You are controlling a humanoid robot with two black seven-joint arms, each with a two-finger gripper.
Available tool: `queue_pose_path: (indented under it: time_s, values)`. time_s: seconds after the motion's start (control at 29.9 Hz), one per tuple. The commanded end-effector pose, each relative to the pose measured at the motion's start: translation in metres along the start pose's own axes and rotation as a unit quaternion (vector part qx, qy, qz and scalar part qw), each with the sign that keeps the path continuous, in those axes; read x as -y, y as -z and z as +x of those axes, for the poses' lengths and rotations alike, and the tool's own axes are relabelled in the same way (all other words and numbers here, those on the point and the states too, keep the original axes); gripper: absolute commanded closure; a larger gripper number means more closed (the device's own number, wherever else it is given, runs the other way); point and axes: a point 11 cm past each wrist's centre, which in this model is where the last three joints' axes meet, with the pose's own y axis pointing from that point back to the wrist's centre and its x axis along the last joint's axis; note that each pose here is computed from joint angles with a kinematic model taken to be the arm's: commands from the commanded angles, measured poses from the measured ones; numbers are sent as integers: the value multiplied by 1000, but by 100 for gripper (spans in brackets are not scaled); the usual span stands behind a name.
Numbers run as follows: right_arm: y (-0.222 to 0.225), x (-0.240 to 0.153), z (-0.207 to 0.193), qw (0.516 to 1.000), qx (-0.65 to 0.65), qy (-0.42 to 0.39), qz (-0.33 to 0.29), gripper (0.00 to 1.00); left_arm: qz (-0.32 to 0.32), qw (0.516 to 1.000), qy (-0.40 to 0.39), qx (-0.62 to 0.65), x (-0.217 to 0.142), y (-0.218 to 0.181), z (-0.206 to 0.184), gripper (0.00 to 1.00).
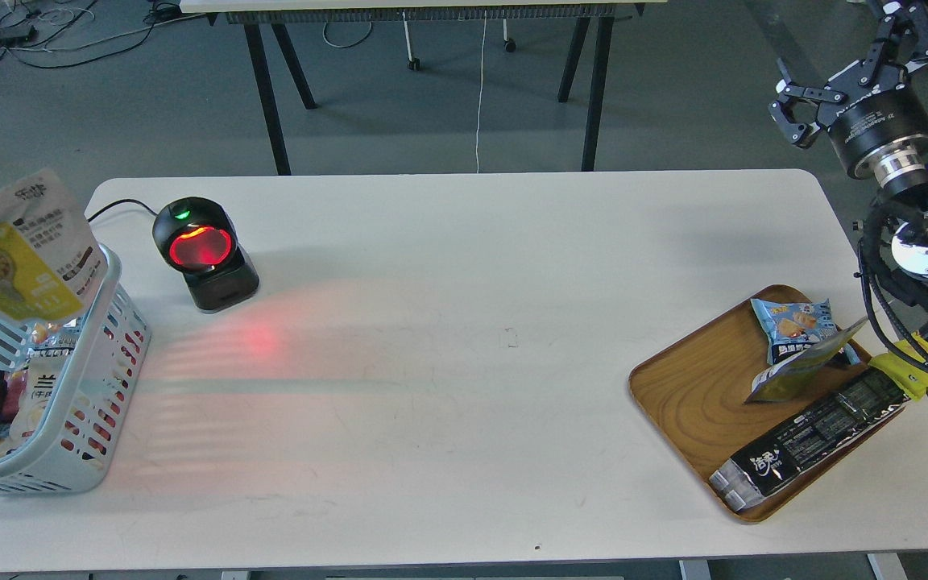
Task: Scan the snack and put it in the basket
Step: 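Lower the snack bag into the grey basket and release it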
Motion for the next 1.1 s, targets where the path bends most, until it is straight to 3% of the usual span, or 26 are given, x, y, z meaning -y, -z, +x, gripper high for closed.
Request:
queue_pose_path:
  time_s: [0.0, 1.07]
  values:
    - [-1, -1, 0, 1000, 0, 0, -1, 1, -24, 1000, -1, -6, 5, -15, -16, 100]
    - [-3, -1, 1, 1000, -1, -1, -4, 1, 17, 1000, -18, 2, -3, 10, -11, 100]
